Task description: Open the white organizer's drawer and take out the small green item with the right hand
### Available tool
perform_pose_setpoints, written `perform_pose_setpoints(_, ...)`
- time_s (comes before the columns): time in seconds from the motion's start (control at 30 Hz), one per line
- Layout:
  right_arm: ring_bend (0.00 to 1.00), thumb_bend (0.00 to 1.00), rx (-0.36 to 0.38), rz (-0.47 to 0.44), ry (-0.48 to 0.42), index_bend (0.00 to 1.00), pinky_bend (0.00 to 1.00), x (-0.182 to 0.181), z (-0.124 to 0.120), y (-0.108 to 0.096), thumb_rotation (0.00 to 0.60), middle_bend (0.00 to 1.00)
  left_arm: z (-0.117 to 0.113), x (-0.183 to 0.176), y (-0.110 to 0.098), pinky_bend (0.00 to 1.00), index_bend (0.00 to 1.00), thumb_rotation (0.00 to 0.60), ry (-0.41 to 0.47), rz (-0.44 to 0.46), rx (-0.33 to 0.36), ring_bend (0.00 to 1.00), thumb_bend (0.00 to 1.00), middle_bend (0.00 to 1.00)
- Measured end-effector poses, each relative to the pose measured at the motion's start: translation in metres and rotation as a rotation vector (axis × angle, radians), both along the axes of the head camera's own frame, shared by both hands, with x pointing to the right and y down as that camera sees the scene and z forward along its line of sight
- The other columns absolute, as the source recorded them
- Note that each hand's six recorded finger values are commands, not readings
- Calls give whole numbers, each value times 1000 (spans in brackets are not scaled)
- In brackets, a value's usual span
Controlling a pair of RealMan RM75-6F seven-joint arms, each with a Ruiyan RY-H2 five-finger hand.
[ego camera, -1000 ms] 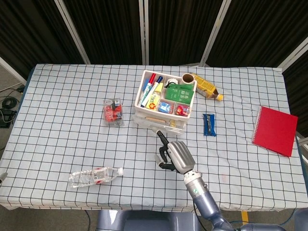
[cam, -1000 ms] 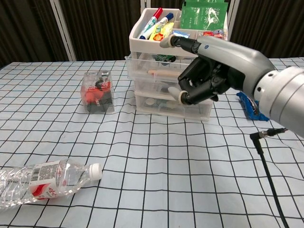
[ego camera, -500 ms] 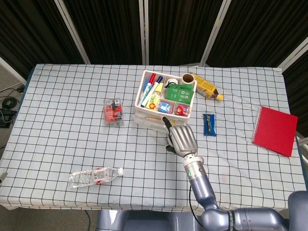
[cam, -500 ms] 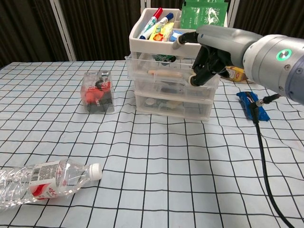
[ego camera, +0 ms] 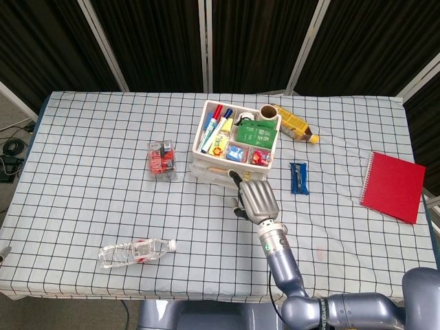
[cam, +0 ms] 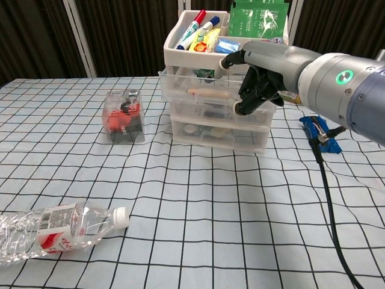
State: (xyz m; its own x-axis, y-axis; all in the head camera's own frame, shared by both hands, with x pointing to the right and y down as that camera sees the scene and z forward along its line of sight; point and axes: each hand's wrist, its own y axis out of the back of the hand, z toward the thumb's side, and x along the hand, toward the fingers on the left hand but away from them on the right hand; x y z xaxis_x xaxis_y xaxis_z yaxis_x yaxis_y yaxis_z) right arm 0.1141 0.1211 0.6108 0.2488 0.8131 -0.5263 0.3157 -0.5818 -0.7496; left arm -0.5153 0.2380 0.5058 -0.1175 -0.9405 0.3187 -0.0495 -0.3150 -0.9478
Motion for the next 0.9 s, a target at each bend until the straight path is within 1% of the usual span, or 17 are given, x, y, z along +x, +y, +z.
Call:
perform_pose_setpoints(0.23,936,425,-9,14,-10,243,824,1,1,-2,600,887,0,0,0,0,0,600,1,1,-1,0,0,0)
perform_pose_setpoints(0.37,937,431,-6,15,-18,260,824,0,0,-3,600,897,0,0,0,0,0,600,1,0,-2,0,0,0)
perform_pose_setpoints(0.4,939,434,-5,15,-19,282,824,0,-1,-3,600,901,0,0,0,0,0,600,0,0,-2,0,0,0)
perform_pose_setpoints(0.43,943,437,-4,16,-22,325,825,0,-1,-3,600,905,0,0,0,0,0,600,0,0,-2,0,0,0)
perform_pose_setpoints(0.57,954,452,12,17,-30,538,827,-1,-3,-4,600,918,0,0,0,0,0,600,0,-2,-1,0,0,0)
perform_pose_setpoints(0.63,955,458,16,21,-35,594,827,-1,-4,-4,600,922,0,0,0,0,0,600,0,-2,-1,0,0,0)
perform_pose_setpoints(0.77,957,462,22,26,-48,658,827,-1,-6,-4,600,925,0,0,0,0,0,600,0,-3,0,0,0,0)
perform_pose_setpoints(0.9,958,463,27,25,-57,679,828,-2,-9,-4,600,925,0,0,0,0,0,600,0,-4,-1,0,0,0)
